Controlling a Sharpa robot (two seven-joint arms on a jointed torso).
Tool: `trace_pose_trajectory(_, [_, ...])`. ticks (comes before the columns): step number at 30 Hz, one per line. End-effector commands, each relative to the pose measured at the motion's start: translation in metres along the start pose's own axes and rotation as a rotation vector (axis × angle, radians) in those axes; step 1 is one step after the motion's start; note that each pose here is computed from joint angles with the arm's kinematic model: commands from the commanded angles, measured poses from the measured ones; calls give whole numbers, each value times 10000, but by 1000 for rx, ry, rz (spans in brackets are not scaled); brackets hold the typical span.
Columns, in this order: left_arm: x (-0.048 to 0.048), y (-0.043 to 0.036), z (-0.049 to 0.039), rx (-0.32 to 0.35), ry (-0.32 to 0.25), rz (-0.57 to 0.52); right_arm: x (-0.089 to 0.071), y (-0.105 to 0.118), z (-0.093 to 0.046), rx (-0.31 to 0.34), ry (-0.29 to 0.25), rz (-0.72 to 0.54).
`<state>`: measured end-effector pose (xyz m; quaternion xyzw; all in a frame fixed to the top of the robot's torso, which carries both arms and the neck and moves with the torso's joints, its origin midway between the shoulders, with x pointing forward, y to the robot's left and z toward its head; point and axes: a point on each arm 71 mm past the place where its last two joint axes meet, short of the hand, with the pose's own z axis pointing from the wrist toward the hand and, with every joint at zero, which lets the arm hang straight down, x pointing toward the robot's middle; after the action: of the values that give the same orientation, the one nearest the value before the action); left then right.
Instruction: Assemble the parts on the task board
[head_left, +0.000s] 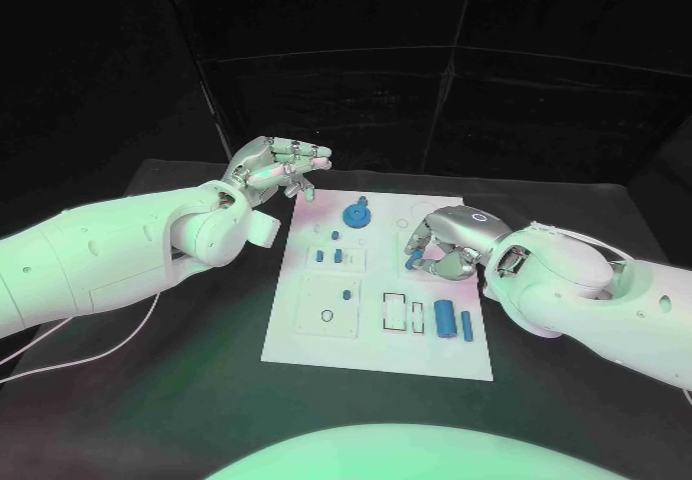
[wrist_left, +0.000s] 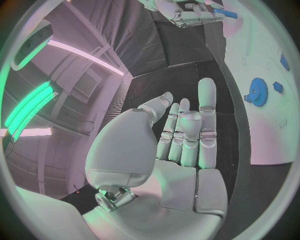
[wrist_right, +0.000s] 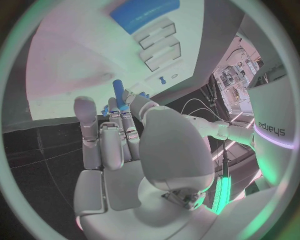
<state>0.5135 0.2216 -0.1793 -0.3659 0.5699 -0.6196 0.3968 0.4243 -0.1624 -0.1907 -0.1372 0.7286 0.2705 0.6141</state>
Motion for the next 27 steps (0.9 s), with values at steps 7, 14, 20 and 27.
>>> trace_pose_trajectory(7, [25,-3,17,6,10,-9,-95,492,65,-156,-69,77])
trace_pose_trajectory(14, [42,-1,25,7,13,-10,-45,836,229,-260,-54,107])
trace_pose_trajectory(20, [48,-1,30,8,13,-10,84,1052,340,-326,-2,132])
trace_pose_trajectory(27, [66,0,41,8,17,-11,321,1167,421,-354,81,138])
